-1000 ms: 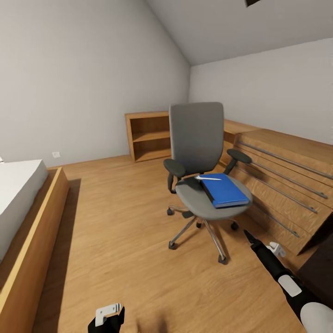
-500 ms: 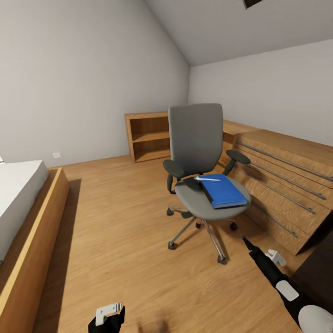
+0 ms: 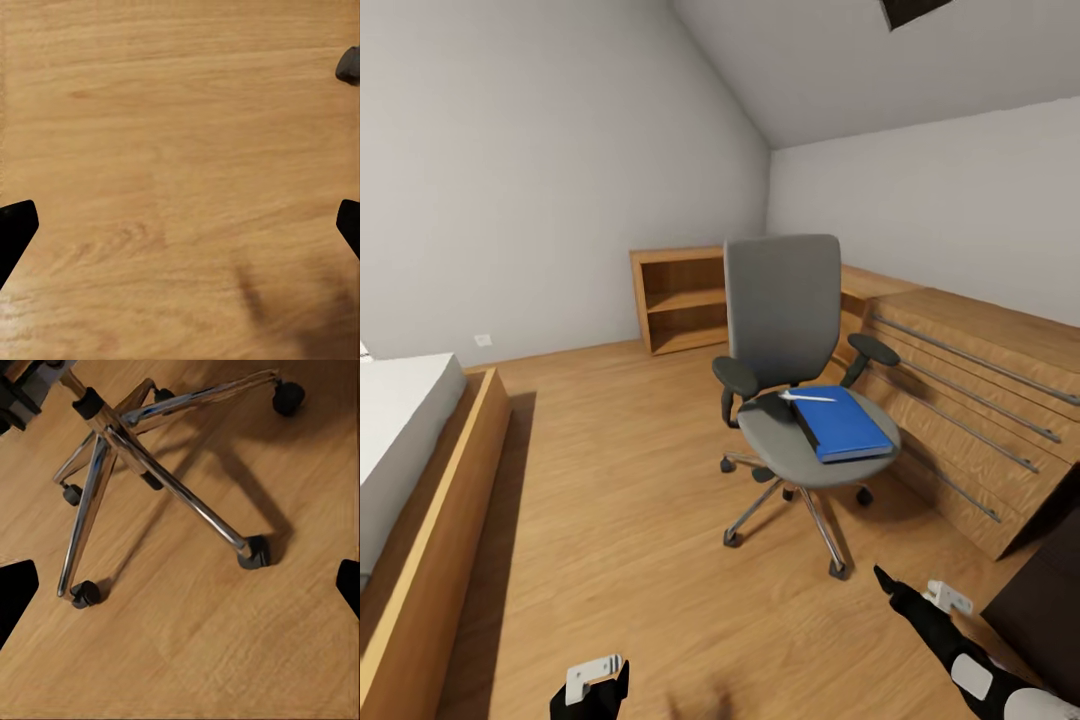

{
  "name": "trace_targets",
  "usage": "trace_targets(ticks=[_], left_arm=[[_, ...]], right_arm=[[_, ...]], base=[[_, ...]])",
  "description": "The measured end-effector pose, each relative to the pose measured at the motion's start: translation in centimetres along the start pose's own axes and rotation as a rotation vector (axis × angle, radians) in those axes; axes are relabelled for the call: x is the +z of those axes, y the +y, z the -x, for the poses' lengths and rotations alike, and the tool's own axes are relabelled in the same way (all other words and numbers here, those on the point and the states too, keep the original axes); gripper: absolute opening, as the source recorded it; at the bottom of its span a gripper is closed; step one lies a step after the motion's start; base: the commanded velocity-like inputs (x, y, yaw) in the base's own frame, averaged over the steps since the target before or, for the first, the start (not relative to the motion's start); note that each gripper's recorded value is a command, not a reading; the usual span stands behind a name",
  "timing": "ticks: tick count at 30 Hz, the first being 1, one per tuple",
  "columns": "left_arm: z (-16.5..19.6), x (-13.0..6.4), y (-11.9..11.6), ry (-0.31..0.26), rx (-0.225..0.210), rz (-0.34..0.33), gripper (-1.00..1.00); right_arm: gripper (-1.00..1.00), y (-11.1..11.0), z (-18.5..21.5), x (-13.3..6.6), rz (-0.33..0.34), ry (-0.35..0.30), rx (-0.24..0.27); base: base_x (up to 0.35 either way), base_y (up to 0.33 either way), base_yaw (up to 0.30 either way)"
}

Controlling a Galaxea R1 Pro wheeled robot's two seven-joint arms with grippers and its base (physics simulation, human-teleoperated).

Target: In the bedroom, organize the workspace by keeping the computer under the desk, ensuring the monitor is on the desk, placing the keyboard on the desk next to the monitor, placing the mouse on the desk next to the keyboard, moving the folder from the swivel chair onto the desk next to the mouse, stacking the notebook on top of the folder with the pen on top of the notebook, and positioning the swivel chair next to the desk.

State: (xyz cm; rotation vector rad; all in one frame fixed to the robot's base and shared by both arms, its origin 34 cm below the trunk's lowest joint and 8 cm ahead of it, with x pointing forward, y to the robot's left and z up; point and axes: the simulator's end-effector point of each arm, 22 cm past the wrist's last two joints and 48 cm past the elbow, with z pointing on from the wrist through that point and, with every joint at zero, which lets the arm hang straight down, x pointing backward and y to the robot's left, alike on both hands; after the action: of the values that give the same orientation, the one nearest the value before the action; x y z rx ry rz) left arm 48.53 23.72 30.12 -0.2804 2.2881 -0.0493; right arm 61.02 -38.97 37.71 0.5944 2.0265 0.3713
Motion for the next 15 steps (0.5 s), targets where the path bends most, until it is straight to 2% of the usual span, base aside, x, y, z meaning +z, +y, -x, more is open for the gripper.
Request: trace_targets(ticks=[6,11,15], left_arm=[[1.1,-0.7,-0.1,0.002,-0.001,0.004,1.0],[1.5,-0.9,-0.2,0.001,-0.001,0.003,1.0],[1.6,-0.9,-0.3,-0.001,-0.001,-0.001,1.0]], right_arm=[[1.0,-0.8,-4.0,-2.3,-0.043,0.059,-0.034],[1.0,-1.0,-6.2,-3.4,-0.069,0.091,-0.035],[1.0,-0.9,-8.3,-3.9,-0.105,0.113,-0.026]], base=[[0.0,0.0,0.0],[0.0,0.0,-0.005],[0.0,0.0,-0.09]])
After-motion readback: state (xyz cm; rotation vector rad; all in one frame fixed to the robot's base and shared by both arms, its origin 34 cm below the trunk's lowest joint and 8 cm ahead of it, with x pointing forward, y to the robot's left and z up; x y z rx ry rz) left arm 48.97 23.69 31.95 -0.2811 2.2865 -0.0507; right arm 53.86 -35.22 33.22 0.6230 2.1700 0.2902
